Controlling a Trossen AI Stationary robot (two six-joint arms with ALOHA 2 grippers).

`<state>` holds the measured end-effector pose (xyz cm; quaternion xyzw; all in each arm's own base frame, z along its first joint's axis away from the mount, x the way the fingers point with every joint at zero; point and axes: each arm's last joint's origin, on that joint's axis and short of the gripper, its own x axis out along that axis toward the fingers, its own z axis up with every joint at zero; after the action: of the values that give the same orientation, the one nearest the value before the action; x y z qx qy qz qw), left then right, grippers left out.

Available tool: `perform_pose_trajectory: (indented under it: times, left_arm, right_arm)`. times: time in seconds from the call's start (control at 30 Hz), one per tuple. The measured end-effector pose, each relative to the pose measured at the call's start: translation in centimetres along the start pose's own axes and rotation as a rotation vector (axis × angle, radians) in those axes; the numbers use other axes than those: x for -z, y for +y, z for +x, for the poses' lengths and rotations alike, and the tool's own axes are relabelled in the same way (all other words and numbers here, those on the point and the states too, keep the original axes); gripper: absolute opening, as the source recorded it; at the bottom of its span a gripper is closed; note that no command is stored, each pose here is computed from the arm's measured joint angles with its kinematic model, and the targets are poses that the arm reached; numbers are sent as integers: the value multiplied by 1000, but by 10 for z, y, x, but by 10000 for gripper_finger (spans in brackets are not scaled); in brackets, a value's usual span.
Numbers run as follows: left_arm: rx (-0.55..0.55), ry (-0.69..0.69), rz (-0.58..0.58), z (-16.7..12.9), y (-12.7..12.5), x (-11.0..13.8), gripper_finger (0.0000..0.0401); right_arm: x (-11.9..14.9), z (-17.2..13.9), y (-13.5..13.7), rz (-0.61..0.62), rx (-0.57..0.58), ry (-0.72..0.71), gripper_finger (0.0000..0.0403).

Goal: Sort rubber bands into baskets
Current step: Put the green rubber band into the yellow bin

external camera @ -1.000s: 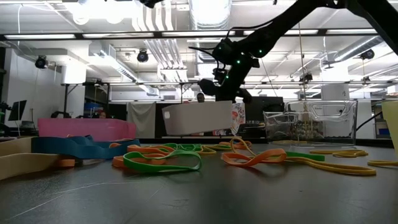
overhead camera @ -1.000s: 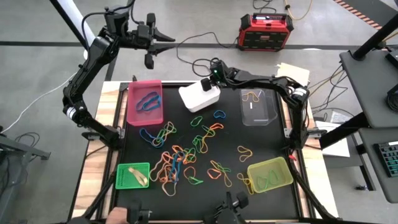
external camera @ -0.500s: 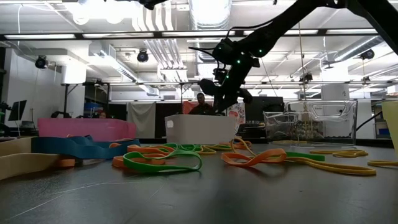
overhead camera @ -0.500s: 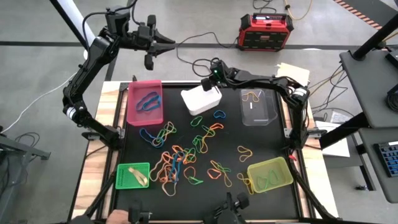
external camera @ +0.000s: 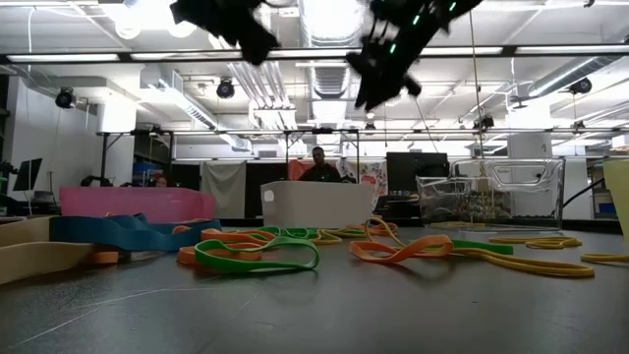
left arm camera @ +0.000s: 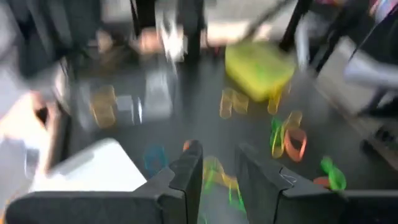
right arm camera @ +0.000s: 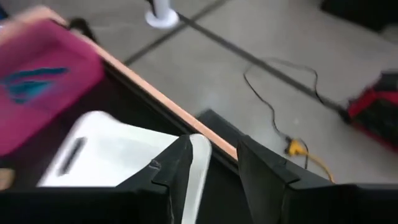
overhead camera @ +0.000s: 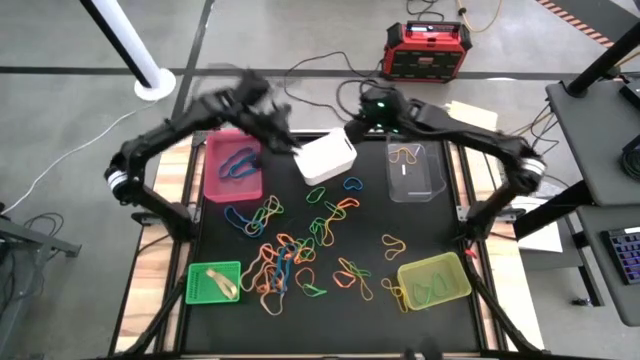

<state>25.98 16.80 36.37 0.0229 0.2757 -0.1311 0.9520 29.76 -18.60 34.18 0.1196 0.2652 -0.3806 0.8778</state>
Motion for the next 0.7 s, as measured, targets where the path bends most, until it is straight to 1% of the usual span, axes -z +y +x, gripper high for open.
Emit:
perform_pose_trajectory:
  times: [0.07, 0.13, 0.23, 0.3, 0.4, 0.5, 0.57, 0.63, 0.7]
  left_arm:
    - [-34, 107, -23, 25, -11, 12, 78]
    - [-53, 197, -30, 43, -21, 23, 78]
    - [-21, 264, -44, 61, -33, 39, 78]
    - [-9, 261, -74, 70, -37, 46, 78]
    - [-38, 200, -138, 83, -37, 54, 78]
    - [-60, 139, -216, 96, -38, 65, 78]
    - [-62, 128, -259, 104, -42, 76, 78]
    - [-111, 141, -287, 110, -45, 85, 78]
    - [-217, 172, -302, 114, -46, 92, 78]
  right_arm:
    - [-3, -26, 4, -13, -32, -44, 114]
    - [-3, -49, 6, -16, -59, -88, 107]
    - [0, -72, 10, -24, -96, -126, 96]
    - [3, -82, 13, -31, -118, -139, 89]
    - [8, -91, 19, -43, -148, -148, 80]
    - [13, -93, 26, -60, -172, -137, 71]
    - [18, -92, 31, -69, -186, -123, 67]
    - [20, -92, 35, -79, -198, -120, 63]
    - [22, -93, 37, -89, -206, -116, 61]
